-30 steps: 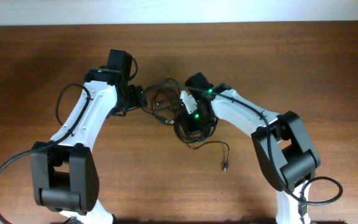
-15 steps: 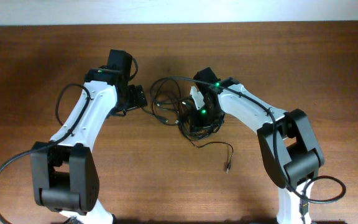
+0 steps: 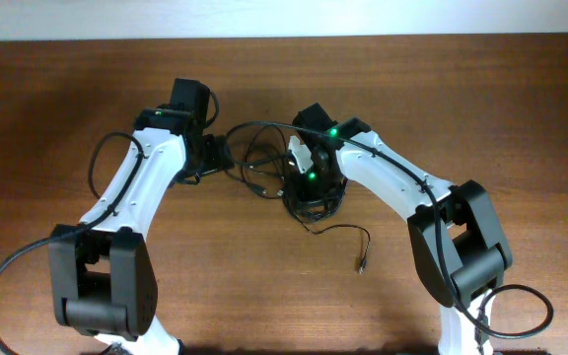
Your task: Untangle cables
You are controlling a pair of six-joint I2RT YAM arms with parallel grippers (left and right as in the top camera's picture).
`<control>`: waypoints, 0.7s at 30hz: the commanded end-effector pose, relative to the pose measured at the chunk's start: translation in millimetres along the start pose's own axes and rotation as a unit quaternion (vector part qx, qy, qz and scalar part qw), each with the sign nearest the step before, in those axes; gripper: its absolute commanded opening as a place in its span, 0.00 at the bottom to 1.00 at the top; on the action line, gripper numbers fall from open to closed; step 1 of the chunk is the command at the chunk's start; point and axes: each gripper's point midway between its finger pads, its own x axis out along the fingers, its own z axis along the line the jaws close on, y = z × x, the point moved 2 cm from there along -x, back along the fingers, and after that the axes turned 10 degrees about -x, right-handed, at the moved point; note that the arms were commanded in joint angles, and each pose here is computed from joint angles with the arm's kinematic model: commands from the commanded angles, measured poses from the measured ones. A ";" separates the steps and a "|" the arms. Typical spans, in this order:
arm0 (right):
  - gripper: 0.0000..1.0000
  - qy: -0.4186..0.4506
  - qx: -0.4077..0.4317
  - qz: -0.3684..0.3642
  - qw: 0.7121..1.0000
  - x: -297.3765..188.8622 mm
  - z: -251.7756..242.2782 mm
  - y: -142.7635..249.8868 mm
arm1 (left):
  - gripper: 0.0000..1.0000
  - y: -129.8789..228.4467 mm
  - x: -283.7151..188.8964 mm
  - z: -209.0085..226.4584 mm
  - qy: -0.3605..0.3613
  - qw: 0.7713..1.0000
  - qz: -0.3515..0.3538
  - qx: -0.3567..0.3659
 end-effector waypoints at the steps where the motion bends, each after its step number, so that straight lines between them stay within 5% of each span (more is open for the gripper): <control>1: 0.37 -0.004 0.013 0.016 1.000 11.5 -1.4 9.2 | 0.99 2.1 3.7 3.1 -0.010 1.000 0.002 0.003; 10: 0.37 0.009 0.036 -0.057 0.998 28.8 -13.4 -14.2 | 0.99 2.1 3.7 3.1 -0.010 1.000 0.002 0.003; 18: 0.37 0.061 0.071 -0.064 0.994 58.3 -44.7 7.7 | 0.99 2.1 3.7 3.1 -0.010 1.000 0.002 0.003; 21: 0.29 0.064 0.108 -0.065 0.990 58.1 -46.4 8.5 | 0.99 2.1 3.7 3.1 -0.010 1.000 0.002 0.003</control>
